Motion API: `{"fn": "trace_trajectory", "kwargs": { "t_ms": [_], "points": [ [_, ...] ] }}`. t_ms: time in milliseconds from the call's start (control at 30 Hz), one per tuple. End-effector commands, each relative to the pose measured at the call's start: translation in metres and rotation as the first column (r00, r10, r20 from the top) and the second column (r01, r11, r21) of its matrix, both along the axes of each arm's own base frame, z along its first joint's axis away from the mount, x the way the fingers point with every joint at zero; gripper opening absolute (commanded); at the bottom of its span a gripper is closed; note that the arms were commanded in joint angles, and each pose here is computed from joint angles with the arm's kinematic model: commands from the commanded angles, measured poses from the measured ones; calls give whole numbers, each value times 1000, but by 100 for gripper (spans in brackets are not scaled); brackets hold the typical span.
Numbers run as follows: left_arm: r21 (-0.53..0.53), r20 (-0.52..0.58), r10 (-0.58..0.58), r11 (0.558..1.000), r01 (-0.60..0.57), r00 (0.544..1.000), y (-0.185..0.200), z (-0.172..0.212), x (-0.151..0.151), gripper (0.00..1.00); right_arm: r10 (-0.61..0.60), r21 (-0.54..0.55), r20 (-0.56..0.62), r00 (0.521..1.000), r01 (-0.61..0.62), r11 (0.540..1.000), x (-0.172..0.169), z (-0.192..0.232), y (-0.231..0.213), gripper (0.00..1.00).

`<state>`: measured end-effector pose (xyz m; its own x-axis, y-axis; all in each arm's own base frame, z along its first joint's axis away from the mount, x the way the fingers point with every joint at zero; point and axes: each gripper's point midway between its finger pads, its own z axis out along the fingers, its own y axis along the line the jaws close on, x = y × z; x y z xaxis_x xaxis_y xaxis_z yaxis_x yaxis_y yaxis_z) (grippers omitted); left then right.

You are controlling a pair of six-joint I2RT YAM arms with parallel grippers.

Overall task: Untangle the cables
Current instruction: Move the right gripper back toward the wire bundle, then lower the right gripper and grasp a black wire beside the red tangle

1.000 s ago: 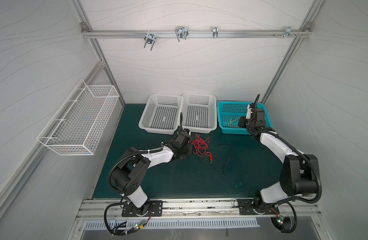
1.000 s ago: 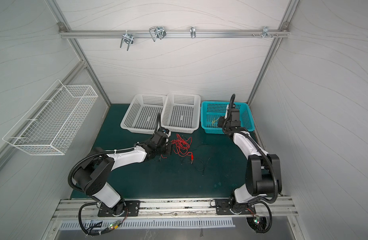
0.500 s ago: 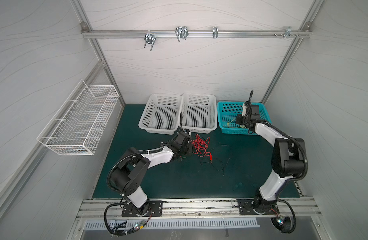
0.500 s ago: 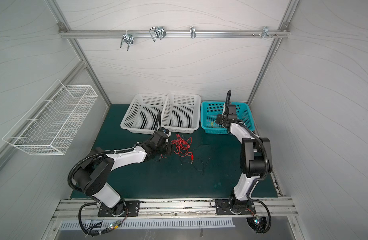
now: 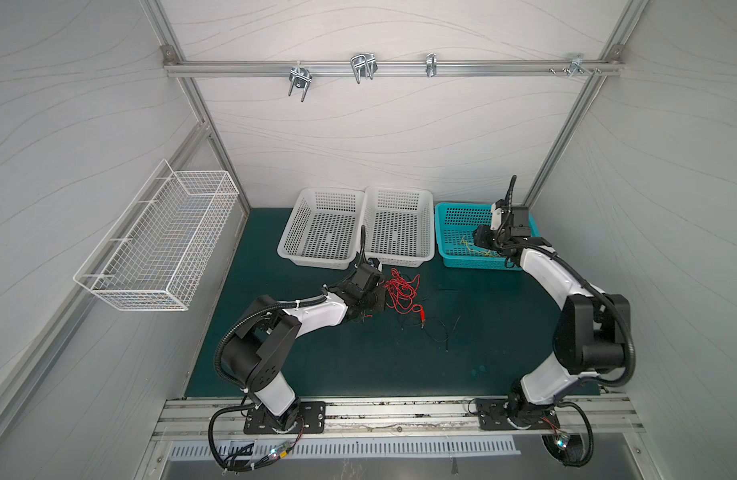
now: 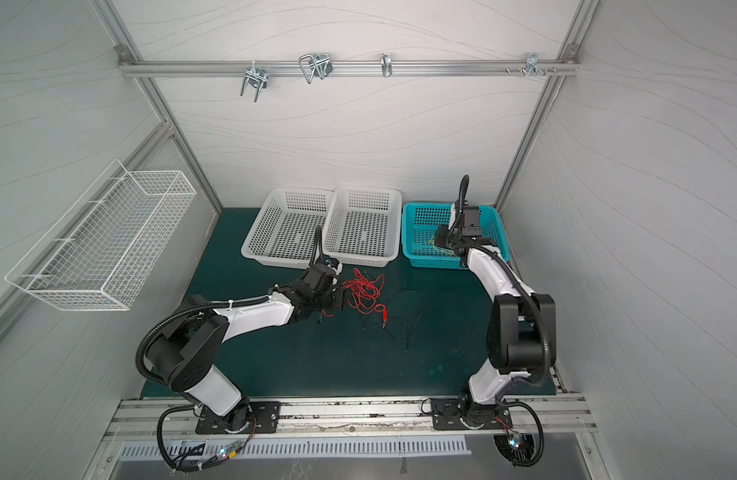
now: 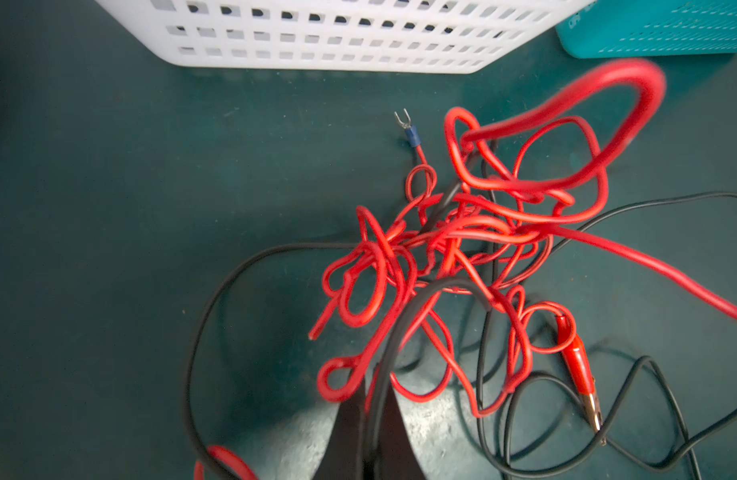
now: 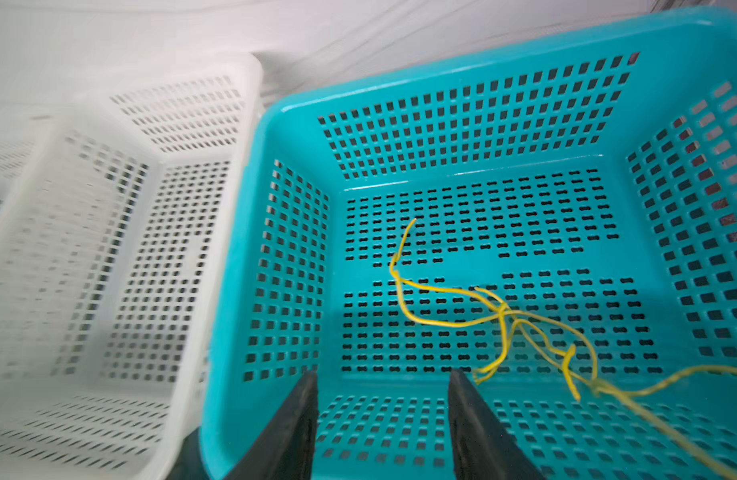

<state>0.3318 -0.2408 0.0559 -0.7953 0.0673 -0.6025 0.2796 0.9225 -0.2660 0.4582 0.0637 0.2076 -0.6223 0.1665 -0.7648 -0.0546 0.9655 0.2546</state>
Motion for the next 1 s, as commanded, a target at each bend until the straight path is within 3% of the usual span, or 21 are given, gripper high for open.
{"fn": "trace_trajectory", "kwargs": {
  "t_ms": [0, 167, 433, 533, 767, 967],
  "points": [
    [-20, 25, 20, 1000, -19, 999, -3, 3, 10, 0, 68, 81, 15, 998, -69, 994, -25, 17, 19, 53],
    [-32, 38, 21, 999, -20, 999, -5, 9, 12, 0, 233, 60, 44, 972, -235, 970, -63, 20, 67, 53],
    [-9, 72, 46, 999, -45, 996, 5, 16, 11, 0, 436, 3, -19, 900, -436, 900, -127, -21, 127, 53],
    [17, 92, 69, 997, -71, 993, 15, 19, 10, 0, 403, -23, -96, 910, -406, 913, -139, -47, 119, 53],
    [24, 113, 81, 996, -85, 990, 23, 24, 6, 0, 166, -116, -195, 967, -191, 975, -147, -84, 73, 54],
    [7, 103, 78, 997, -79, 992, 21, 23, 4, 0, 206, -67, -262, 943, -231, 971, -152, -111, 84, 55]
  ]
}}
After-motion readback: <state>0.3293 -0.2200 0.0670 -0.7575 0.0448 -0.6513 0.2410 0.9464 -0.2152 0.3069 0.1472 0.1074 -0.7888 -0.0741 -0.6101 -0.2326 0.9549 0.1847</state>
